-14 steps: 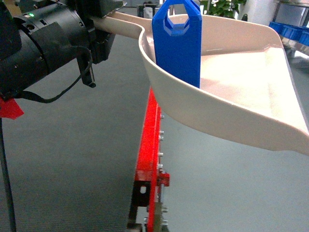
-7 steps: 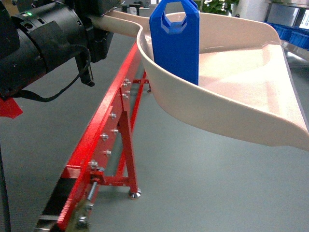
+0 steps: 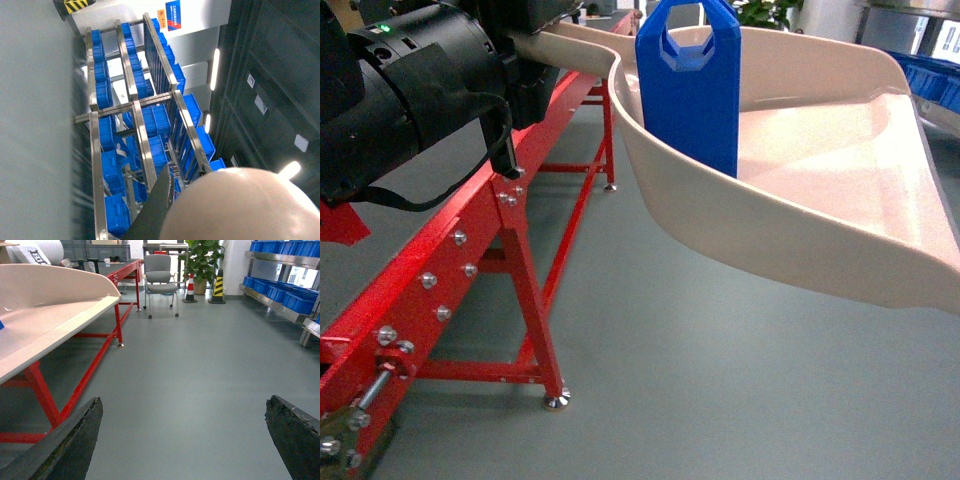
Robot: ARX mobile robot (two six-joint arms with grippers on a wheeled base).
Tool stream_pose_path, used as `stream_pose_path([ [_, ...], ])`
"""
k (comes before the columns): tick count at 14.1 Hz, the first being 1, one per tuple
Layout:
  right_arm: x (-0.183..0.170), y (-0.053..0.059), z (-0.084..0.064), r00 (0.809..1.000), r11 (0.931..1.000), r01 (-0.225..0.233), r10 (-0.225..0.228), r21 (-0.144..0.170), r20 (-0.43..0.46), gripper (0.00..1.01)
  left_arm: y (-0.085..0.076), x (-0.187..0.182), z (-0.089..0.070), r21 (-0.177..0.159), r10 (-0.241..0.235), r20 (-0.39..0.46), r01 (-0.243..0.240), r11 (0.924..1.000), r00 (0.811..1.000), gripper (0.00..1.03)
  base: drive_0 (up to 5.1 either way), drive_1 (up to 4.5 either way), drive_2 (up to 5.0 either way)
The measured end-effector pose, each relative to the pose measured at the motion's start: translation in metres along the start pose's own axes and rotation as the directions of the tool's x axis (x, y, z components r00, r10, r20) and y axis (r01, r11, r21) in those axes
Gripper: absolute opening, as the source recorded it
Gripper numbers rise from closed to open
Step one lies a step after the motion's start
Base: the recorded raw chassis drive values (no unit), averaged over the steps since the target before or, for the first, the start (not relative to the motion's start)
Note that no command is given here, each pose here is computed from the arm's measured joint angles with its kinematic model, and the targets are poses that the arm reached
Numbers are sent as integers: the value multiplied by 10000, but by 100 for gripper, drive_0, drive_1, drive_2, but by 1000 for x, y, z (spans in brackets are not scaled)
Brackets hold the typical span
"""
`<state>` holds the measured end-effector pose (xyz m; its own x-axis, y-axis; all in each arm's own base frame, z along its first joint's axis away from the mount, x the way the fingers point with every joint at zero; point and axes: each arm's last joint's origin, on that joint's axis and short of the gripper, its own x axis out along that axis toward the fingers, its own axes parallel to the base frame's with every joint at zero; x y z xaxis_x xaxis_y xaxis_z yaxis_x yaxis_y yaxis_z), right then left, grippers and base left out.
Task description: Place part in tray to right shelf
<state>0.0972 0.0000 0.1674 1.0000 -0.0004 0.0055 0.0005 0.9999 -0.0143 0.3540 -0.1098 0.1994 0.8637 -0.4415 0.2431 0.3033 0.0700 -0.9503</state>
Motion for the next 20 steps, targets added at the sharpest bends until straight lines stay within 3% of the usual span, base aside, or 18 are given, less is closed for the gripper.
stream_pose_path([
  [20,0,0,0,10000,10000,0,0,0,-23,98,0,0,-1,-8,-5,-30,5,10000,10000,12,508,-237,-237],
])
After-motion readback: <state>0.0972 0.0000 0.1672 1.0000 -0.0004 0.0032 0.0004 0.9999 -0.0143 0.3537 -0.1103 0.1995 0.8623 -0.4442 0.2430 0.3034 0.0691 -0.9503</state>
